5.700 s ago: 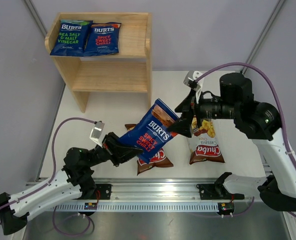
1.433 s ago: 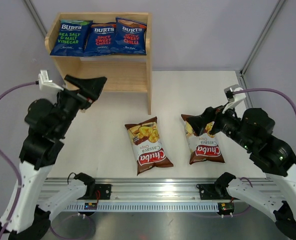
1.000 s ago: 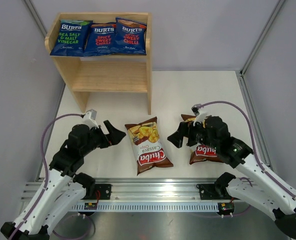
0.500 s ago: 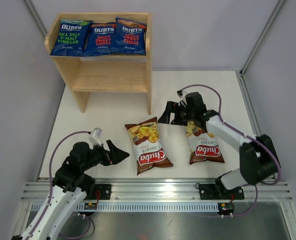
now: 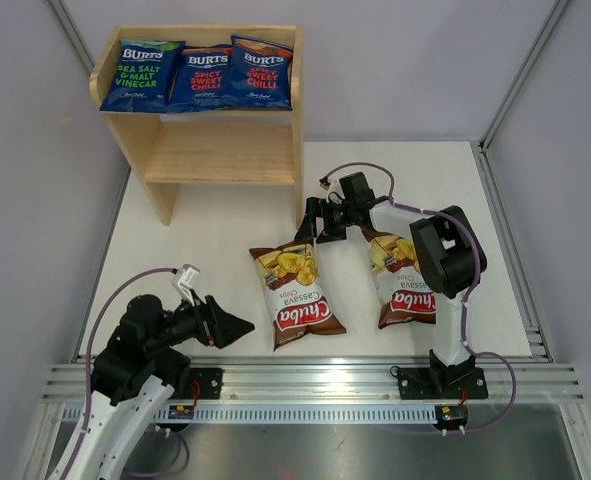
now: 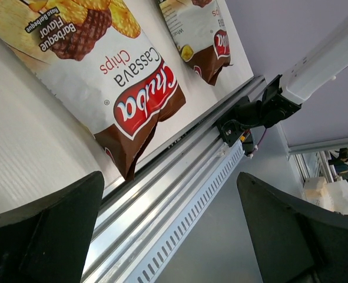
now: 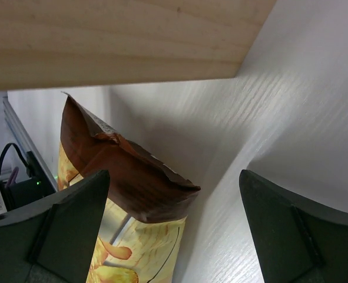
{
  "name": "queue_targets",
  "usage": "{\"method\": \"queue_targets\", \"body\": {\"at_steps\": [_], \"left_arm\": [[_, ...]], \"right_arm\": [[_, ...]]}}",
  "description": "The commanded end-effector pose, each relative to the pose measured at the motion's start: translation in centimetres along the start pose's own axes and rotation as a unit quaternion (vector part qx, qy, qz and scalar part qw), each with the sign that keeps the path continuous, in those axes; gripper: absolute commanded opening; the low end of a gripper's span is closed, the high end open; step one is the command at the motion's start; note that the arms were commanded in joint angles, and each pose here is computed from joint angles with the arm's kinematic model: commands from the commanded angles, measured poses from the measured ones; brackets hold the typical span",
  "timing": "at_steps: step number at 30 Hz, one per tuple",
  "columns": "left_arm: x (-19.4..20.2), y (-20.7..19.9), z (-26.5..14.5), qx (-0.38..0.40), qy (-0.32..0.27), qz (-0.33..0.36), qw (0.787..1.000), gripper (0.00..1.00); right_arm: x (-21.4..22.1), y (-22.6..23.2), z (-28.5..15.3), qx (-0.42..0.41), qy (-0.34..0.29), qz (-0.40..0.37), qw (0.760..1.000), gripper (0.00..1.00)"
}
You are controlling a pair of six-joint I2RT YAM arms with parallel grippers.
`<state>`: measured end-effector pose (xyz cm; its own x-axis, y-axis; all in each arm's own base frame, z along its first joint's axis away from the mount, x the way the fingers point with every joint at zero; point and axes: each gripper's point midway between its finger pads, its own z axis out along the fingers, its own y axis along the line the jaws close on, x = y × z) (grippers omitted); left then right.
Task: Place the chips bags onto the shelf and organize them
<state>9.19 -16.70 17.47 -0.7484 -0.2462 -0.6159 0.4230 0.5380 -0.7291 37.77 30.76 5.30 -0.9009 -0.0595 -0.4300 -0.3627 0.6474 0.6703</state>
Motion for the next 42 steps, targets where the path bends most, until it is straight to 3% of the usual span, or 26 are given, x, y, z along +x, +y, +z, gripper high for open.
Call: {"method": "queue_targets", "body": {"at_steps": [1,8,13,14,16,17,18,19,26,32,37,42], "left_arm": [[1.1,-0.7,-0.8,0.019,0.019,0.015,1.0,0.99],[1.5,-0.4,-0.7,0.023,0.021,0.014,0.999,0.99],[1.2,-1.0,-0.8,0.036,0.017,0.018,0.999,0.99],[1.2,-1.1,-0.8,0.036,0.016,0.017,0.999,0.99],[1.2,-1.0,-0.8,0.035,0.015,0.017,0.999,0.99],[1.1,-0.9,-0.7,0.032,0.014,0.017,0.999,0.99],[1.2,-0.9,-0.7,0.032,0.014,0.016,0.999,0.99],[1.1,-0.8,-0.7,0.03,0.013,0.015,0.999,0.99],[1.6,0.3,-0.1,0.018,0.015,0.006,1.0,0.99],[0.6,0.8,-0.1,-0.001,-0.016,-0.003,1.0,0.99],[-1.3,0.8,-0.6,-0.012,-0.077,-0.003,0.997,0.99],[-2.3,0.0,-0.1,0.024,-0.109,0.011,0.994,0.99]], "right_arm": [[0.2,1.0,0.3,-0.052,0.0,-0.027,0.998,0.99],[1.7,2.3,1.8,-0.155,0.005,0.018,0.988,0.87],[1.9,1.4,2.2,-0.134,-0.002,0.028,0.991,0.73],[2.2,1.1,2.3,-0.128,-0.004,0.032,0.991,0.62],[2.1,0.8,2.2,-0.119,-0.015,0.037,0.992,0.51],[2.2,0.9,2.2,-0.122,-0.02,0.041,0.991,0.3],[2.1,1.1,2.1,-0.125,-0.022,0.043,0.991,0.16],[2.0,1.4,1.9,-0.129,-0.025,0.049,0.99,0.08],[1.4,3.1,-0.3,-0.133,-0.067,0.059,0.987,0.01],[0.1,4.2,-5.3,-0.08,-0.171,0.116,0.975,0.0],[-2.1,6.7,-12.0,-0.068,-0.292,0.156,0.941,0.0],[-3.0,8.7,-18.1,-0.053,-0.372,0.175,0.91,0.0]]}}
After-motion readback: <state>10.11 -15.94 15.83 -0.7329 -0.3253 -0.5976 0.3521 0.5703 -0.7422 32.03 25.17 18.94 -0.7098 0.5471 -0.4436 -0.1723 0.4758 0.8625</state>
